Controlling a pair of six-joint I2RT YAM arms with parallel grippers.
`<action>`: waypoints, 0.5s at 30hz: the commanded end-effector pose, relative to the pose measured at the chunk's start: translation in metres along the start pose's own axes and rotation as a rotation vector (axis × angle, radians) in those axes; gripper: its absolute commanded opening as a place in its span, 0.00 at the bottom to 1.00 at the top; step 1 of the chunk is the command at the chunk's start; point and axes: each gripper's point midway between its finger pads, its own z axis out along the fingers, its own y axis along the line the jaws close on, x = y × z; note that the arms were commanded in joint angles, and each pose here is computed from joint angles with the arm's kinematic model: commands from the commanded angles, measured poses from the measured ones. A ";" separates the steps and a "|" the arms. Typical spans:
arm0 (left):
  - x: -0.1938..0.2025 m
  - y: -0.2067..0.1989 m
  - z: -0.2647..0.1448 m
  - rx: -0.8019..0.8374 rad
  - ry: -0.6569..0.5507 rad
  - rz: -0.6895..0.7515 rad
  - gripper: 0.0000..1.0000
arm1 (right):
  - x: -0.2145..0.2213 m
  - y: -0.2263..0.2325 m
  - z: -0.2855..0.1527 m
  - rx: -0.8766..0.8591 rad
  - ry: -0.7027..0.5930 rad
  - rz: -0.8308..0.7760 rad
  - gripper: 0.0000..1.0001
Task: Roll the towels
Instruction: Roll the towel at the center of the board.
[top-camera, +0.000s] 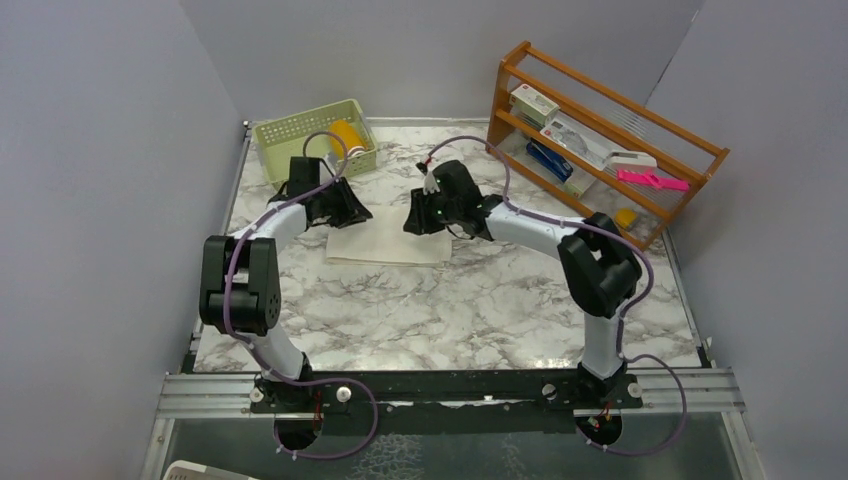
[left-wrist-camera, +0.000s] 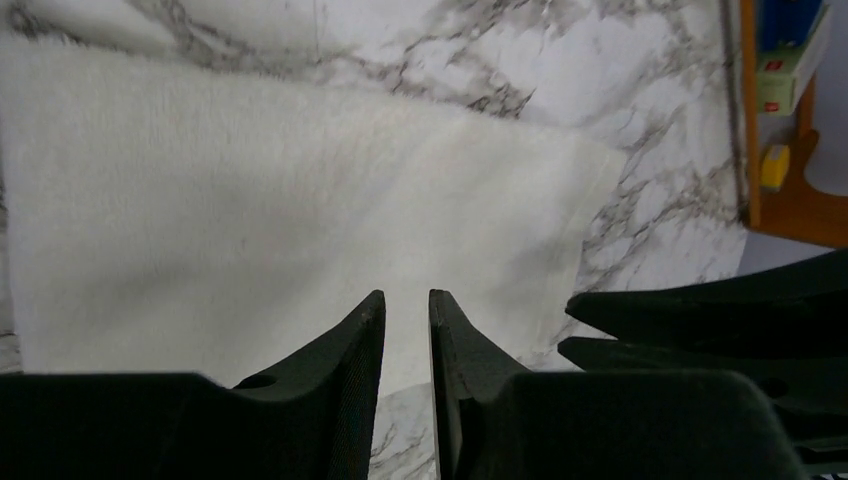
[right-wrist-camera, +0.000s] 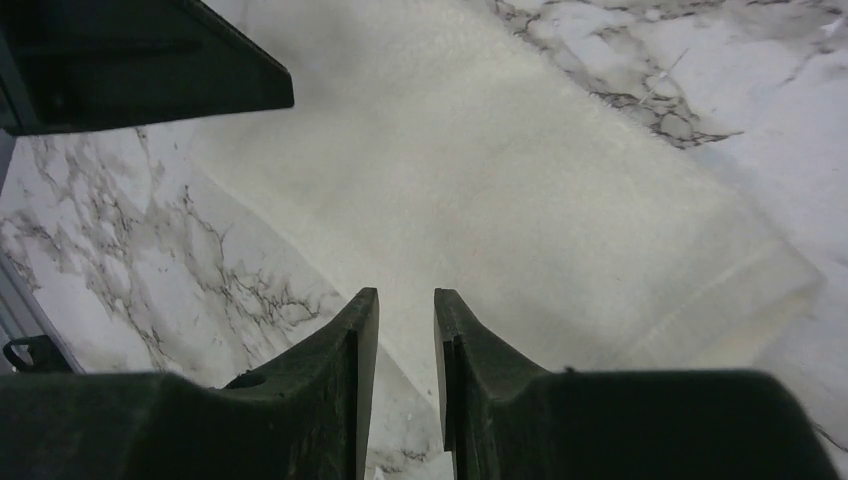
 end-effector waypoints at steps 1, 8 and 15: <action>0.012 0.027 0.020 -0.020 -0.014 -0.016 0.23 | 0.020 0.001 0.031 -0.084 0.067 0.040 0.27; 0.029 0.085 0.028 -0.182 -0.034 -0.179 0.15 | 0.067 -0.057 0.045 -0.063 0.167 0.174 0.27; 0.074 0.094 0.020 -0.215 -0.059 -0.254 0.13 | 0.076 -0.102 0.039 -0.004 0.210 0.199 0.28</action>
